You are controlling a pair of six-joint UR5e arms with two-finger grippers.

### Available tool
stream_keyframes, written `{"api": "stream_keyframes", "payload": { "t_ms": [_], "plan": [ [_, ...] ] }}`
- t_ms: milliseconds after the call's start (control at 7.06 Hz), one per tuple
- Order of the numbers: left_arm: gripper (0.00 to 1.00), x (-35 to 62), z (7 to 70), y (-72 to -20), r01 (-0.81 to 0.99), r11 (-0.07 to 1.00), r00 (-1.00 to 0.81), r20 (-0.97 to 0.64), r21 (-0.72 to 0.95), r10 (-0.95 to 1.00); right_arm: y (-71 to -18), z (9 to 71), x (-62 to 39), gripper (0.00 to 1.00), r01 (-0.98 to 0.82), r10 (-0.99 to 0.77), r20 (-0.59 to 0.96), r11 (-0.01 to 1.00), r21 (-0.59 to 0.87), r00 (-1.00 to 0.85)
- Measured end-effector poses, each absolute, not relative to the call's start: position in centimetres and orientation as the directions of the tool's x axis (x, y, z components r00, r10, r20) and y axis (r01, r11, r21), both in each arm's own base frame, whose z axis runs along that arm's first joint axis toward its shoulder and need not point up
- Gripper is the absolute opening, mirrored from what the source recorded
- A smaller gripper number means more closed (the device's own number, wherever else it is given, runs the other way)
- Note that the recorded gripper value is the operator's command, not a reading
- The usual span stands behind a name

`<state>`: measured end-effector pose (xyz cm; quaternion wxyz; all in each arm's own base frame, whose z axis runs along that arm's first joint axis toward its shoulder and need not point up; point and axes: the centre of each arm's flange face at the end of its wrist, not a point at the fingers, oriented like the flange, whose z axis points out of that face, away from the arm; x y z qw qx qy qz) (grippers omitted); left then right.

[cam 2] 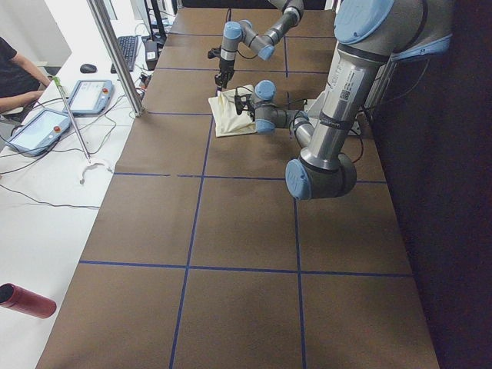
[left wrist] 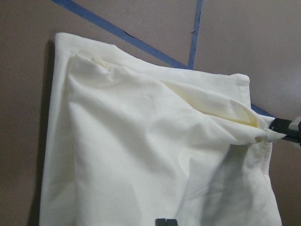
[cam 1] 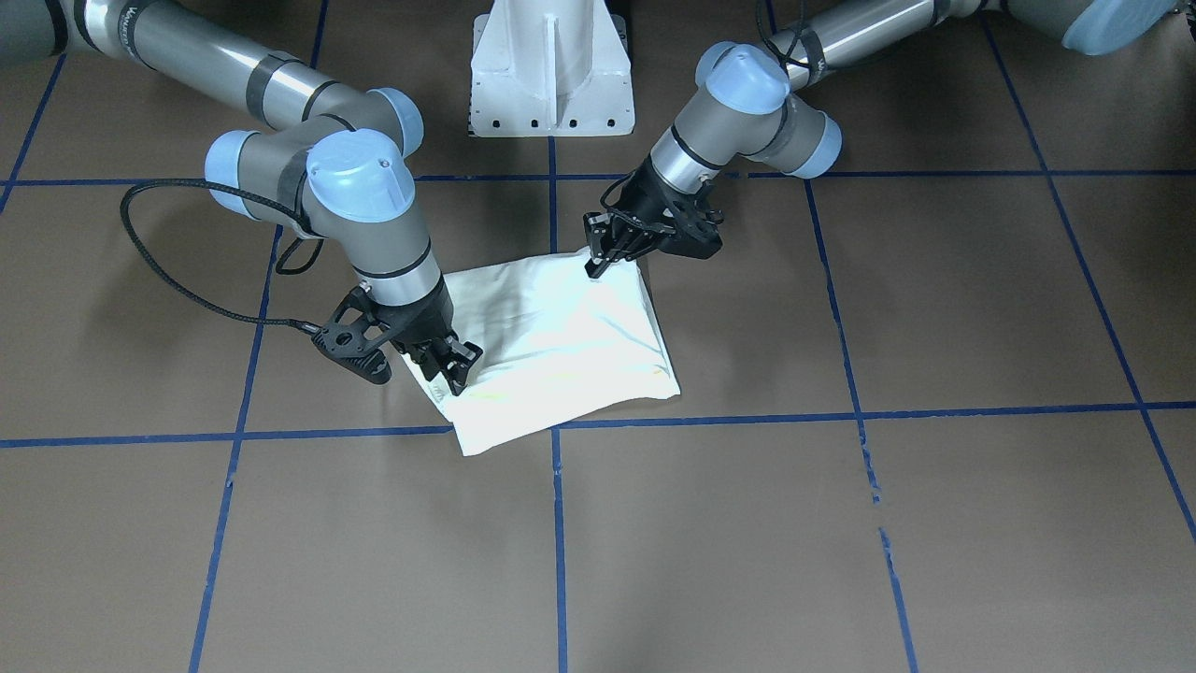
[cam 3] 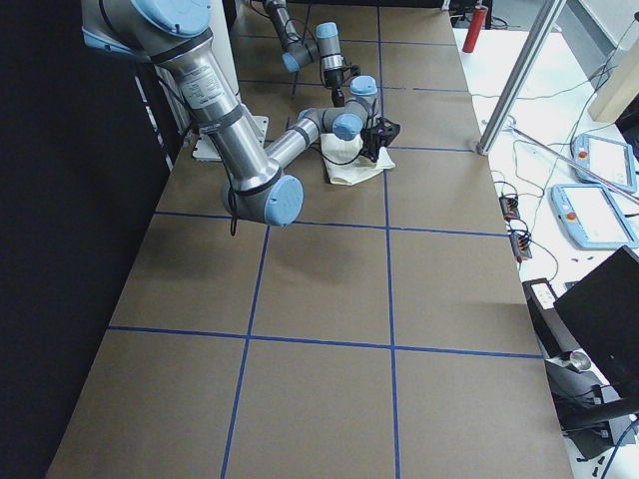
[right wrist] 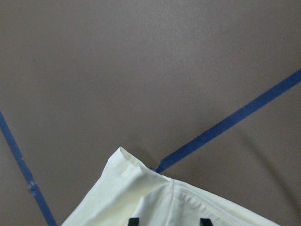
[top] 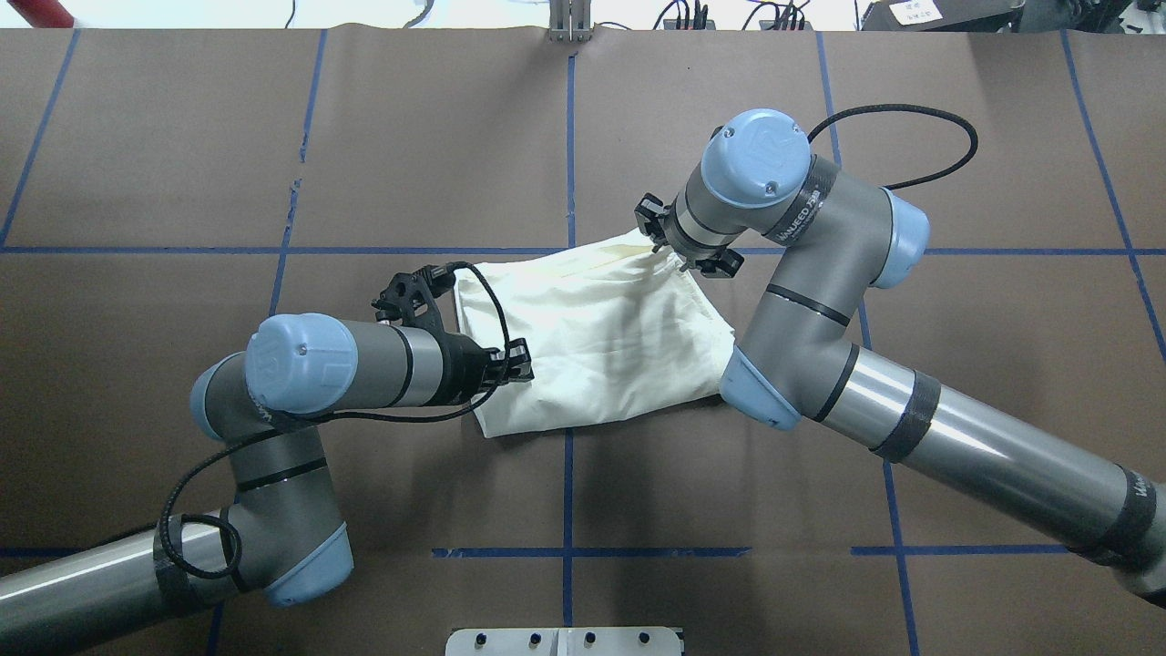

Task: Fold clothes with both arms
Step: 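Open both grippers and withdraw them away from the folded shirt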

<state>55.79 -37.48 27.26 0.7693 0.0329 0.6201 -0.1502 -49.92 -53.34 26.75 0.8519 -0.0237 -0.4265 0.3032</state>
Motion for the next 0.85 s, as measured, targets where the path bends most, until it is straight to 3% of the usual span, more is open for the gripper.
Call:
{"api": "stream_keyframes", "payload": {
  "t_ms": [425,850],
  "plan": [
    [0.00,55.7,30.9,-36.8,0.276,0.957,0.268,-0.949,-0.089,-0.165,-54.6,26.5,-46.9,1.00,-0.451,0.532,0.721,0.828,-0.334,0.444],
    [0.00,52.1,27.9,-37.1,0.301,0.951,0.332,-0.927,-0.070,-0.173,-54.5,27.0,-46.6,1.00,-0.450,0.535,0.718,0.827,-0.337,0.445]
  ]
}}
